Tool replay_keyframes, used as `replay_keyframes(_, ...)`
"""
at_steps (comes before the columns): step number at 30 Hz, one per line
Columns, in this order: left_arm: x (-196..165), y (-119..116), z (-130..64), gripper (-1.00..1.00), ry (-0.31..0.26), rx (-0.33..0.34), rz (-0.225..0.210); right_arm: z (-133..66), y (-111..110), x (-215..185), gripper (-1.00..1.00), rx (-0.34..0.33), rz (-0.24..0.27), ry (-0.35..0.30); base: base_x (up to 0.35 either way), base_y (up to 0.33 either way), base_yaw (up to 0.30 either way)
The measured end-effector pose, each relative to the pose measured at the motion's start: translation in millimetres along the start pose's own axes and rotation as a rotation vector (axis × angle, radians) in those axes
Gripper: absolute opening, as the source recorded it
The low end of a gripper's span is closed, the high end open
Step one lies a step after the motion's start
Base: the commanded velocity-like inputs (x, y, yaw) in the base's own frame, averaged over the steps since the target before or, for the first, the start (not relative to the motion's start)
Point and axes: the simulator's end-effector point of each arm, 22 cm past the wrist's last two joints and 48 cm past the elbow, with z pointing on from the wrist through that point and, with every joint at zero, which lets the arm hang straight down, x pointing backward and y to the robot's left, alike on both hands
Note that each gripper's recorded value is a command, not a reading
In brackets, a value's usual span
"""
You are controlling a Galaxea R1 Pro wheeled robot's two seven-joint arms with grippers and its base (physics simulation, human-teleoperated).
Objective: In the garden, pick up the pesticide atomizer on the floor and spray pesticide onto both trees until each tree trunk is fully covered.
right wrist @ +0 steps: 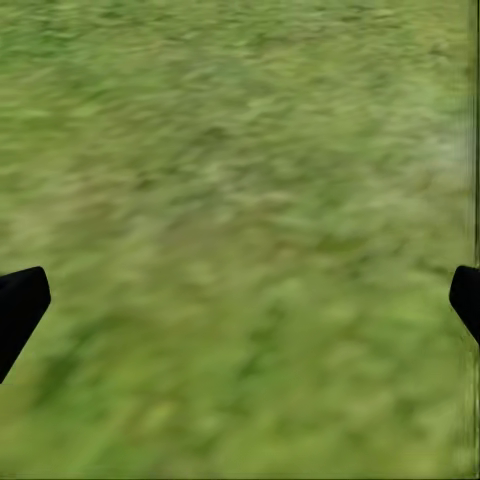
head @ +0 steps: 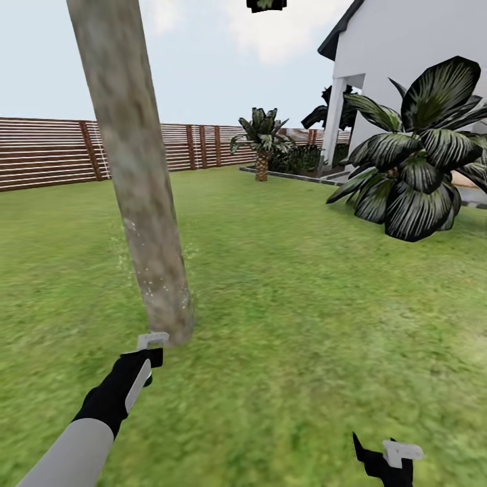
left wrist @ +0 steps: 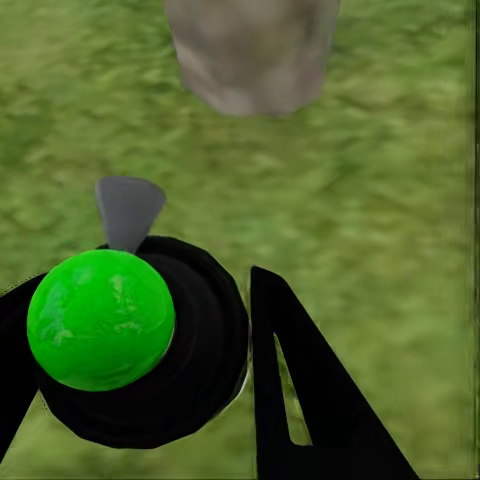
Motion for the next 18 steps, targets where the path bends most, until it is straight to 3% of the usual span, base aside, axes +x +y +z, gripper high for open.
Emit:
replay_keyframes(4,0.0,0.0,0.0,-1.00,0.000,0.000,0.000,0.0,0.1,0.1,1.00,0.000,0.000,0.000,0.057,-0.269,0.120)
replay_keyframes(18,0.2,-0.2,0.0,-1.00,0.001,0.001,-0.001,0.0,0.1,0.2,1.00,0.000,0.000,0.001,0.143,-0.267,0.269)
